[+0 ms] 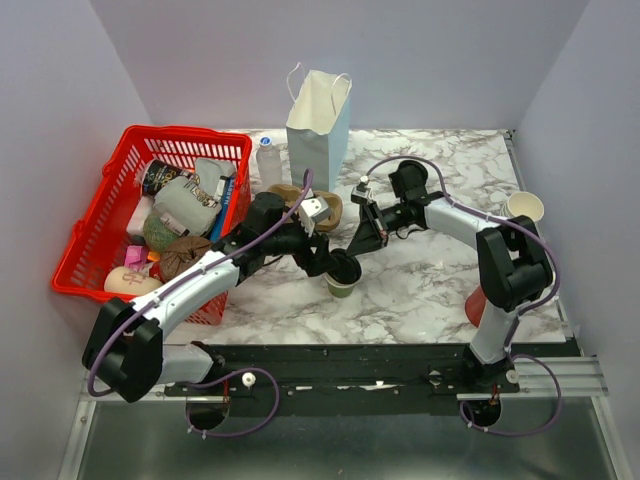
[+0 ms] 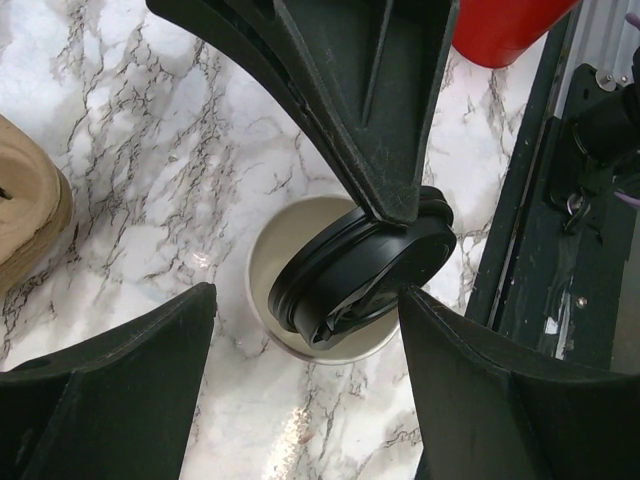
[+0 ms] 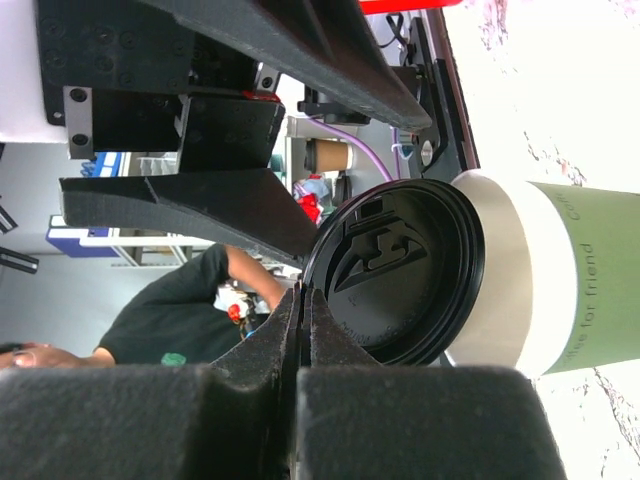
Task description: Pack the takeout coffee
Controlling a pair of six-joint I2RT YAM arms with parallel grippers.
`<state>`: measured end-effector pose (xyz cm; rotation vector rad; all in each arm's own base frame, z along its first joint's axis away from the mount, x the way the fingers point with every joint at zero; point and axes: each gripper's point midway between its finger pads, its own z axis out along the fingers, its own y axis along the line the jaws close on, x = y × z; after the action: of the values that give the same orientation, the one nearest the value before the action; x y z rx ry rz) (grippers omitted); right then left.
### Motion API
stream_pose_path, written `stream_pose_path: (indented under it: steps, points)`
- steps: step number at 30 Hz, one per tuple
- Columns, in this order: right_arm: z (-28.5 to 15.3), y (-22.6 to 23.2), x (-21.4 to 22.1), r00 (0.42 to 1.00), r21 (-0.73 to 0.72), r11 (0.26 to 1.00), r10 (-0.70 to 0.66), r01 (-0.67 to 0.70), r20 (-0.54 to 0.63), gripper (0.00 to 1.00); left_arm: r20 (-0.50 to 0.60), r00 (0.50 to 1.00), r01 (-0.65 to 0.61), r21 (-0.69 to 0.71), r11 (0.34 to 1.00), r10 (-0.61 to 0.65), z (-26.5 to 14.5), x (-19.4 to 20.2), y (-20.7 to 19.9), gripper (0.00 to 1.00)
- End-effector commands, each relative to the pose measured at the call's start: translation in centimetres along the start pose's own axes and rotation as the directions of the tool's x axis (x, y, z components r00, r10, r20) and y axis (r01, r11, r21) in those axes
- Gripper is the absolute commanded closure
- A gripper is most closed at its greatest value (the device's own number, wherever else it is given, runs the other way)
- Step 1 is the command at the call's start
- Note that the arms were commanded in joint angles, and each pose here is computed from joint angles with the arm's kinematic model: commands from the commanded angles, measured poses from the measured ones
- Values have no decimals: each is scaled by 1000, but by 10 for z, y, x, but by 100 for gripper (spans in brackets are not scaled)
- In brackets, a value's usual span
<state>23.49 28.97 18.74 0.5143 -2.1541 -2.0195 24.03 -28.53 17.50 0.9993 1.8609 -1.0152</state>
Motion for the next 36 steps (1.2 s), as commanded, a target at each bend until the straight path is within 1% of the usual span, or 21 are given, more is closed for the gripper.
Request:
stream_pose_path:
  steps: [1, 8, 12, 21, 24, 28, 30, 36]
  points:
    - [-2, -4, -5, 1000, -10, 1000, 15, -15, 2, 89, 28, 998, -56, 26, 998, 56, 3, -10, -3, 19]
    - [-6, -7, -8, 1000, 0, 1000, 22, -22, 17, 81, 25, 999, -42, 24, 999, 42, 6, -9, 0, 19]
    - [-6, -9, -10, 999, 11, 1000, 21, -21, 26, 74, 21, 999, -44, 27, 999, 44, 7, -9, 1, 19]
    - [-9, -10, -12, 999, 22, 1000, 20, -21, 39, 71, 13, 999, -36, 17, 999, 36, 10, -7, 4, 19]
    - [-11, -10, -13, 999, 27, 1000, 13, -14, 46, 71, 37, 998, -51, 5, 999, 51, 11, -15, 6, 19]
    - [-16, -8, -22, 996, 69, 997, -48, 43, 76, 70, 46, 998, -49, -1, 999, 49, 12, -20, 8, 20]
    - [-20, -10, -27, 991, 119, 989, -99, 88, 89, 68, 47, 998, -49, 6, 999, 49, 13, -22, 7, 20]
    - [-26, -20, -28, 978, 241, 954, -198, 176, 71, 64, 35, 999, -40, 14, 999, 39, 16, -20, 9, 20]
